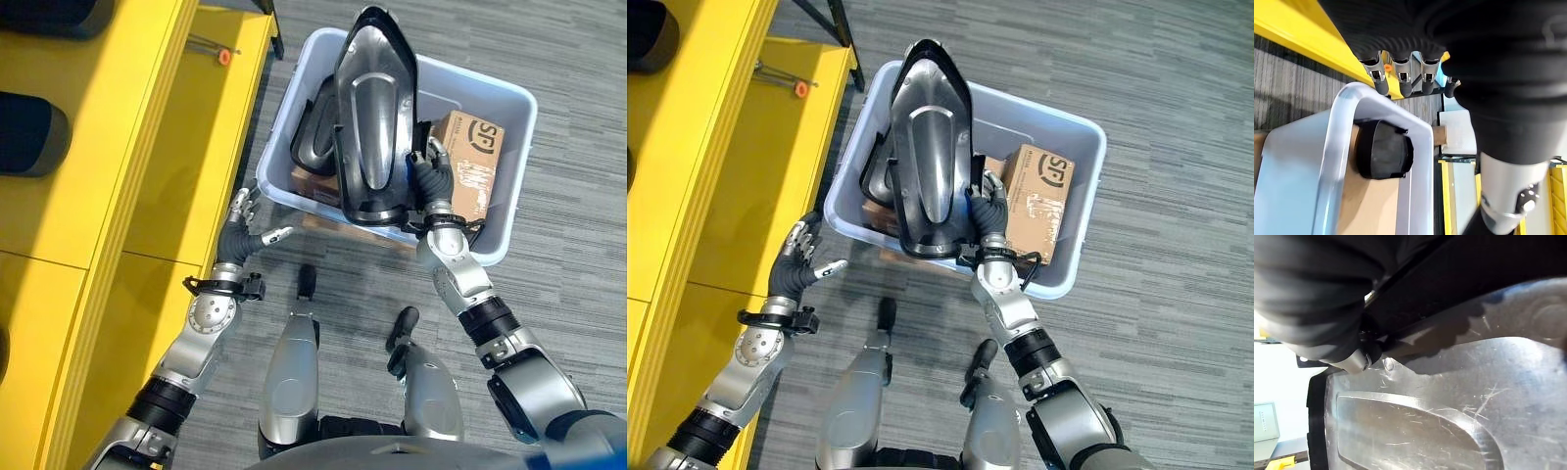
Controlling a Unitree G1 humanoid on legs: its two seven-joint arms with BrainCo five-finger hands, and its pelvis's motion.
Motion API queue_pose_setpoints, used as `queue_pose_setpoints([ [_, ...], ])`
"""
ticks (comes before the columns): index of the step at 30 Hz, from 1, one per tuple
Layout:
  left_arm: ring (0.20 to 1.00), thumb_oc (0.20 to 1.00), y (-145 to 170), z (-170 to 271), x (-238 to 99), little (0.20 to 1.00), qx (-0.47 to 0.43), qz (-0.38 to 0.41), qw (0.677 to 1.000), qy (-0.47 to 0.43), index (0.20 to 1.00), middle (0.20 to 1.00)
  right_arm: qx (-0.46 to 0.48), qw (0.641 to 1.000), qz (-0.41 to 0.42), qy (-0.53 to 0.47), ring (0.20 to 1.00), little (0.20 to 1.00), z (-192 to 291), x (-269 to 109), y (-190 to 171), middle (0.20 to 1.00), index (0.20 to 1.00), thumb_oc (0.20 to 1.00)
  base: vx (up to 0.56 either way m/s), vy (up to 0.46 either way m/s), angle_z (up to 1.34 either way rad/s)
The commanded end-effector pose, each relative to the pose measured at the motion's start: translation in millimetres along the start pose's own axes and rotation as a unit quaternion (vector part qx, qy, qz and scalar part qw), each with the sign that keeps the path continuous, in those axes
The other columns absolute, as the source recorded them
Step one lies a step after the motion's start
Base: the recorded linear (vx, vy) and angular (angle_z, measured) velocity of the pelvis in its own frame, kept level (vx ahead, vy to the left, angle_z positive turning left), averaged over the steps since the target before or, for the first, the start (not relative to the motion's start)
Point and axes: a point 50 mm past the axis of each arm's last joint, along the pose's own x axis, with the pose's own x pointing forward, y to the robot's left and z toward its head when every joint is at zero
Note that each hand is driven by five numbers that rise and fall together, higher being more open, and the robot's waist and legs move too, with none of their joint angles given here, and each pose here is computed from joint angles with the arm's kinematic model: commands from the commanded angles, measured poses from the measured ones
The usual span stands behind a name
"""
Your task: Move parts from the plastic box to the shelf.
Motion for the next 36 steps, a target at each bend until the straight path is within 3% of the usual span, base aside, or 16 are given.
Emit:
queue_pose_setpoints([
  [1,1.000,1.000,4.0,-1.7,-18.3,1.000,0.007,-0.013,1.000,0.000,1.000,1.000,0.061,0.996,0.048,-0.045,0.200,0.200,9.0,-16.5,18.7,0.200,0.200,0.200,-0.01,-0.122,-0.08],
  [9,1.000,1.000,14.1,-14.3,-37.6,1.000,0.010,0.009,0.999,0.033,1.000,1.000,0.059,0.993,0.098,-0.041,0.200,0.200,10.3,-14.4,38.0,0.200,0.200,0.200,-0.05,-0.200,-0.10],
  [17,1.000,1.000,0.1,-19.9,-33.4,1.000,-0.018,0.000,0.999,0.040,1.000,1.000,0.026,0.996,0.069,-0.047,0.200,0.200,10.2,-13.6,19.3,0.200,0.200,0.200,-0.09,-0.048,0.64],
  [36,1.000,1.000,9.1,-13.6,-34.4,1.000,0.023,-0.011,0.999,0.027,1.000,1.000,0.020,0.999,0.034,-0.006,0.200,0.200,-7.7,-27.2,-2.7,0.200,0.200,0.200,0.00,0.230,0.38],
])
